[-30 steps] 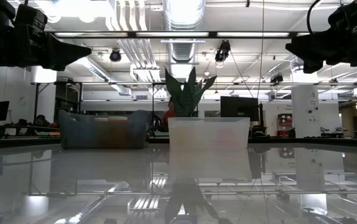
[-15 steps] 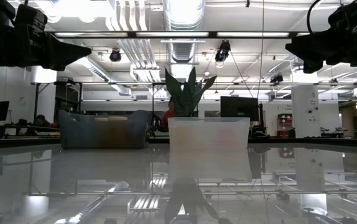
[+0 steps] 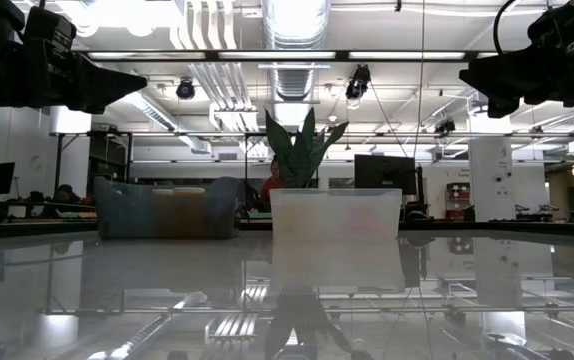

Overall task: Pick and place medicine bottles into bin by pill shape (circle, oval)
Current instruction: Return to Home Position

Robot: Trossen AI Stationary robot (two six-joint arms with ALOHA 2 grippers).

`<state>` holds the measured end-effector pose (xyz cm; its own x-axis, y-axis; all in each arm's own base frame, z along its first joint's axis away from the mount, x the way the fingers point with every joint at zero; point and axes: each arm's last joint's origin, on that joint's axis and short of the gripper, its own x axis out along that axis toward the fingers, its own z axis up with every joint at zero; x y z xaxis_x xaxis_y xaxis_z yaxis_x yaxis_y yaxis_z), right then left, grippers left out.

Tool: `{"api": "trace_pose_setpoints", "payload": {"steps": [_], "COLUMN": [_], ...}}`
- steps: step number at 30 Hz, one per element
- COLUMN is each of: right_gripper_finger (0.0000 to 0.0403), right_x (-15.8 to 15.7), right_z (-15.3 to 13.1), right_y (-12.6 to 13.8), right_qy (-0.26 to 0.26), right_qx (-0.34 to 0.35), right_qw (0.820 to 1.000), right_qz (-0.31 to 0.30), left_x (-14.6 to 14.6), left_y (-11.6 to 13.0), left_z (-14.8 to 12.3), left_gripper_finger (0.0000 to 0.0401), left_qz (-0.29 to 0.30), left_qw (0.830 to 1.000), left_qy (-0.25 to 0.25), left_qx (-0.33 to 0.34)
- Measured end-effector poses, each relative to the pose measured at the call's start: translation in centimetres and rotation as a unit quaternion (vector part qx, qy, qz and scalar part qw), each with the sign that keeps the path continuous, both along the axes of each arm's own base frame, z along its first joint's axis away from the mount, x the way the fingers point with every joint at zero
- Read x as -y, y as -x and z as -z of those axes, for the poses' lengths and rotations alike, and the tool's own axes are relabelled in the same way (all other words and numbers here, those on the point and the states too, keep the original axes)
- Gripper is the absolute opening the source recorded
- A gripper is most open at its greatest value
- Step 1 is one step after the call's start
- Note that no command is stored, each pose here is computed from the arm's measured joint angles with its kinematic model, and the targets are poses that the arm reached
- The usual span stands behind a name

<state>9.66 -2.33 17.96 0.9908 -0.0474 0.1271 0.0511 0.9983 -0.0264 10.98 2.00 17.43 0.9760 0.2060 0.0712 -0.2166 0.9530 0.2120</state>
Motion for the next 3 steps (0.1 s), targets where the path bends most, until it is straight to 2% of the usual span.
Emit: {"api": "trace_pose_setpoints", "payload": {"steps": [3], "right_gripper_finger": [0.0121], "right_x": [0.0], "right_z": [0.0], "right_y": [0.0], "right_qy": [0.0], "right_qx": [0.0], "right_qw": [1.0], "right_qz": [0.0], "left_x": [0.0], "left_y": [0.0], "left_z": [0.0], "left_gripper_finger": [0.0003], "left_qz": [0.0], "left_qw": [1.0], "left_qy": [0.0], "left_qx": [0.0]}}
